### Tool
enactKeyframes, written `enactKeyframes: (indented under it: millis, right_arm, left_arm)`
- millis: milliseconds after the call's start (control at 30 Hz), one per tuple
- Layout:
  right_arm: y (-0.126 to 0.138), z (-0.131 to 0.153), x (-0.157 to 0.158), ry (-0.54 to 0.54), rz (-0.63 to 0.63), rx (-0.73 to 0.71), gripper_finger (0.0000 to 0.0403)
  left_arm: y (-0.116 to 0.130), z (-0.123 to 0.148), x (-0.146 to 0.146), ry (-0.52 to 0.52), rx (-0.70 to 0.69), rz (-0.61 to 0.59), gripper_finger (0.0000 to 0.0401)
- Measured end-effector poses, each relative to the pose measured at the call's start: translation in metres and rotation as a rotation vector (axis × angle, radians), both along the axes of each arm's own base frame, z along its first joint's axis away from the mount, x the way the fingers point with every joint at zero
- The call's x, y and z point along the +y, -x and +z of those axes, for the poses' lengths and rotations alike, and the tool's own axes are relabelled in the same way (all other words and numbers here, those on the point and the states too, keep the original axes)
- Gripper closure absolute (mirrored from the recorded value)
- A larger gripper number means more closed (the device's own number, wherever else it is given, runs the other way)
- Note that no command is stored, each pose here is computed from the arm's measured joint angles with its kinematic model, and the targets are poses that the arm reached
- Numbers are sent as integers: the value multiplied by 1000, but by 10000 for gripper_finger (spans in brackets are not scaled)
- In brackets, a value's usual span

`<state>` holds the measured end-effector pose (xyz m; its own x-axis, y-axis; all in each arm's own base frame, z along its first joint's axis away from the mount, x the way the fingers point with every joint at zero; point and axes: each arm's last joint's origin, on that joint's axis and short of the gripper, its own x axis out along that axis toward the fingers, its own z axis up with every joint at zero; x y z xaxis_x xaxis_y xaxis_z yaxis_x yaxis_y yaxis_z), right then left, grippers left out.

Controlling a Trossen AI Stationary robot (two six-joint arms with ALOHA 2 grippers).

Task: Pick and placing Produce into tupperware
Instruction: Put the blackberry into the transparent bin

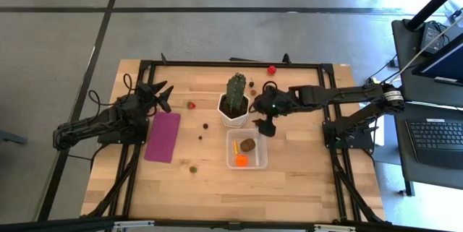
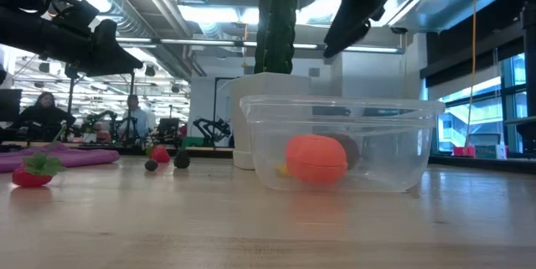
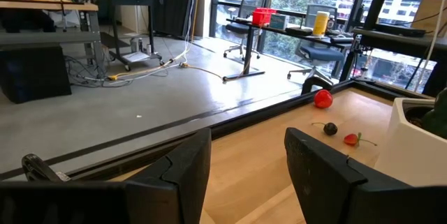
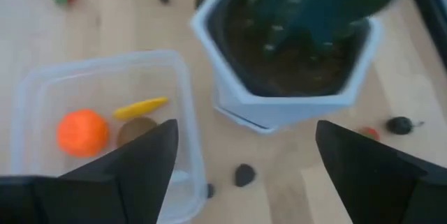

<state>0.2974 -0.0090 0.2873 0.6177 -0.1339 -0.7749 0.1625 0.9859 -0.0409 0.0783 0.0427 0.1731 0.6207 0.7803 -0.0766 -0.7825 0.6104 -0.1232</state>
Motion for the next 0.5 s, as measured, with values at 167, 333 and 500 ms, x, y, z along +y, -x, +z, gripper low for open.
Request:
enactKeyframes:
  millis: [167, 333, 500]
  right_arm:
    - [5, -7, -10, 14, -16, 12, 66]
    - [20, -14, -15, 11, -42, -61, 66]
    - [40, -25, -18, 11, -68, -192, 66]
  left_arm:
    - [0, 0, 0, 0, 1, 0, 225]
    - [0, 0, 0, 0, 0, 0, 225]
    - [0, 0, 0, 0, 0, 0, 225]
